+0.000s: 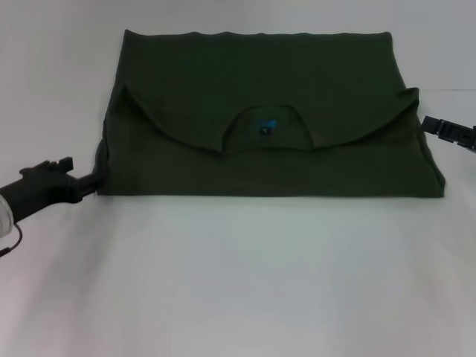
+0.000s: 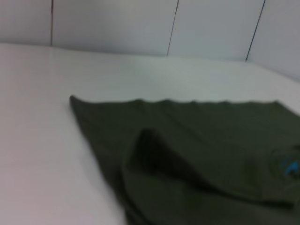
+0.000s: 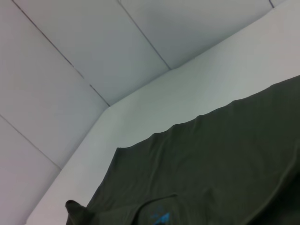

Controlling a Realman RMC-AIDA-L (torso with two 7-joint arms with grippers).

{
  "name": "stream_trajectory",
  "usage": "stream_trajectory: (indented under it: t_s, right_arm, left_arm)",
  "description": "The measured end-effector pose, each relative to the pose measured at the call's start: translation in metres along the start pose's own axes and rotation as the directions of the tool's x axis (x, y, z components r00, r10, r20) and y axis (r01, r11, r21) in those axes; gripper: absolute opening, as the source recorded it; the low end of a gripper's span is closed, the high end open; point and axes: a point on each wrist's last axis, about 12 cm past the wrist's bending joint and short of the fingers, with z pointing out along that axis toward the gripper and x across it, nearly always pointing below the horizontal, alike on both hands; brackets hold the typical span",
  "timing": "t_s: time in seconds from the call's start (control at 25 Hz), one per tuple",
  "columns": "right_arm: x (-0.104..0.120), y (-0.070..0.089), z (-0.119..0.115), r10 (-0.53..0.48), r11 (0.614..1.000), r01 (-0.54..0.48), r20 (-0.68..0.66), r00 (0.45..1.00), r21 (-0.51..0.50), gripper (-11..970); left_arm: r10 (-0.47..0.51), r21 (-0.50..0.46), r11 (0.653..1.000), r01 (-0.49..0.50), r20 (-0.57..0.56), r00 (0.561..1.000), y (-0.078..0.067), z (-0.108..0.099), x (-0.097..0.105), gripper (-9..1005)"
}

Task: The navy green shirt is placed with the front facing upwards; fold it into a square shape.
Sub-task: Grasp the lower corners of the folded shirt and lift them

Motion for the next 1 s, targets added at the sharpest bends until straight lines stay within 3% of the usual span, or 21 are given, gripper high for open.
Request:
stream_trajectory:
  t_s: [0.4, 1.0]
  right_arm:
    - [0.001, -0.001, 0.003, 0.010, 1.000, -0.010, 0.008, 1.000, 0.020, 710]
    - [0.002, -0.005, 0.000, 0.025, 0.999, -0.025, 0.021, 0.999, 0.039, 708]
  left_arm:
    - [0.097, -0.022, 0.995, -0.099, -0.082, 0.992, -0.005, 0.011, 0.011, 778]
    - [0.179, 0.016, 0.984, -0.178, -0.128, 0.975, -0.021, 0.032, 0.006, 768]
